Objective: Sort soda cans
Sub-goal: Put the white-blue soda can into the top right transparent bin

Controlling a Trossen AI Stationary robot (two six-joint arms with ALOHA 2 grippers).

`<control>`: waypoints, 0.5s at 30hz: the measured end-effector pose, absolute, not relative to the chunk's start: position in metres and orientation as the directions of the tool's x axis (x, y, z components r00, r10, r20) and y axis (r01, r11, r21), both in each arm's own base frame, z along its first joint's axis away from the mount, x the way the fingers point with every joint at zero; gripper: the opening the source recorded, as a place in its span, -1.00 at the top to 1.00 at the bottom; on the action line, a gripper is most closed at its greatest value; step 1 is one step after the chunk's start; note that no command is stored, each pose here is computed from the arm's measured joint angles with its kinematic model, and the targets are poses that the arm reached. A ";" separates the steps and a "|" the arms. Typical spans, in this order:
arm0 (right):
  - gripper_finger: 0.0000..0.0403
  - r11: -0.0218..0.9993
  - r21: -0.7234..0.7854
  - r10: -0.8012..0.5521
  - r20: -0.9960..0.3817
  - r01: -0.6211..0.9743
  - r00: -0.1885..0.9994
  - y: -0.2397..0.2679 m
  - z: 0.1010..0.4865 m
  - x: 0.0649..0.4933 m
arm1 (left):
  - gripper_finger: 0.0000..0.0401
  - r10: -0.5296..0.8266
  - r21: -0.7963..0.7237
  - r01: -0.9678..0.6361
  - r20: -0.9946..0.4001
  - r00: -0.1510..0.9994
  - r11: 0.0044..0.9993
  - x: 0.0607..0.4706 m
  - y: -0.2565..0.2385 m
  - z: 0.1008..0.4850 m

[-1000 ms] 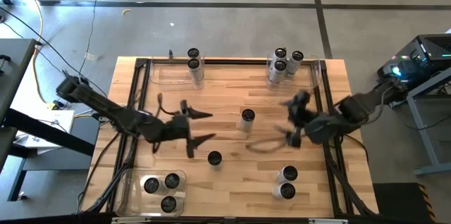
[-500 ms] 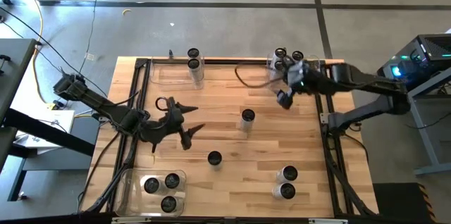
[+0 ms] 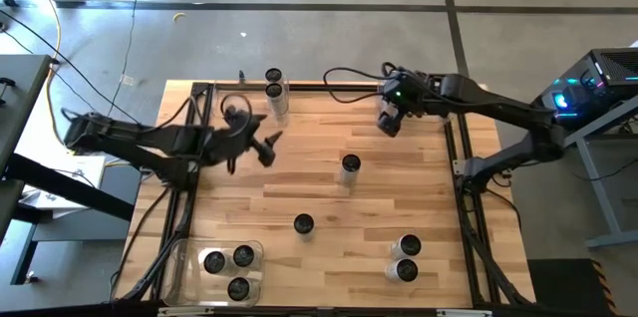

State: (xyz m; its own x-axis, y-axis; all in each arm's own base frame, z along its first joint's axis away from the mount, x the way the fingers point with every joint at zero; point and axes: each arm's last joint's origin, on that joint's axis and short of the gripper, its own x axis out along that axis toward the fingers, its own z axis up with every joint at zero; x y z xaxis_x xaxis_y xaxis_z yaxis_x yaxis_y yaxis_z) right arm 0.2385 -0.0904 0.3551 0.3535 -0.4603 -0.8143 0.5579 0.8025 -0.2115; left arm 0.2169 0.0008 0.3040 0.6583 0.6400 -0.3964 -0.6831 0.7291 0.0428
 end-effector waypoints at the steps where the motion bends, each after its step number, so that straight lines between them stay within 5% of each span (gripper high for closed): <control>1: -0.82 0.803 -0.214 -0.460 -0.816 0.557 0.349 -0.092 0.354 0.239 | -0.52 0.635 0.035 -0.686 -0.412 0.653 0.727 0.217 0.007 0.303; 9: -0.82 0.913 -0.139 -0.318 -0.830 0.383 0.458 -0.070 0.356 0.247 | -0.52 0.636 0.104 -0.679 -0.477 0.607 0.727 0.216 0.025 0.297; 15: -0.82 0.992 -0.119 -0.113 -0.779 0.031 0.617 -0.009 0.362 0.265 | -0.52 0.585 0.092 -0.619 -0.458 0.669 0.780 0.218 0.006 0.298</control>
State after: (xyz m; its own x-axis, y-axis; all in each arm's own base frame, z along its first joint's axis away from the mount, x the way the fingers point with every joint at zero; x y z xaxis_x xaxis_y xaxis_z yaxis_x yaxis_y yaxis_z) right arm 0.2652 -0.0089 0.3620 0.6166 -0.1131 -0.7791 0.0312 0.9924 -0.1193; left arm 0.2184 0.0060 0.2975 0.6692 0.5849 -0.4584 -0.6187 0.7802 0.0922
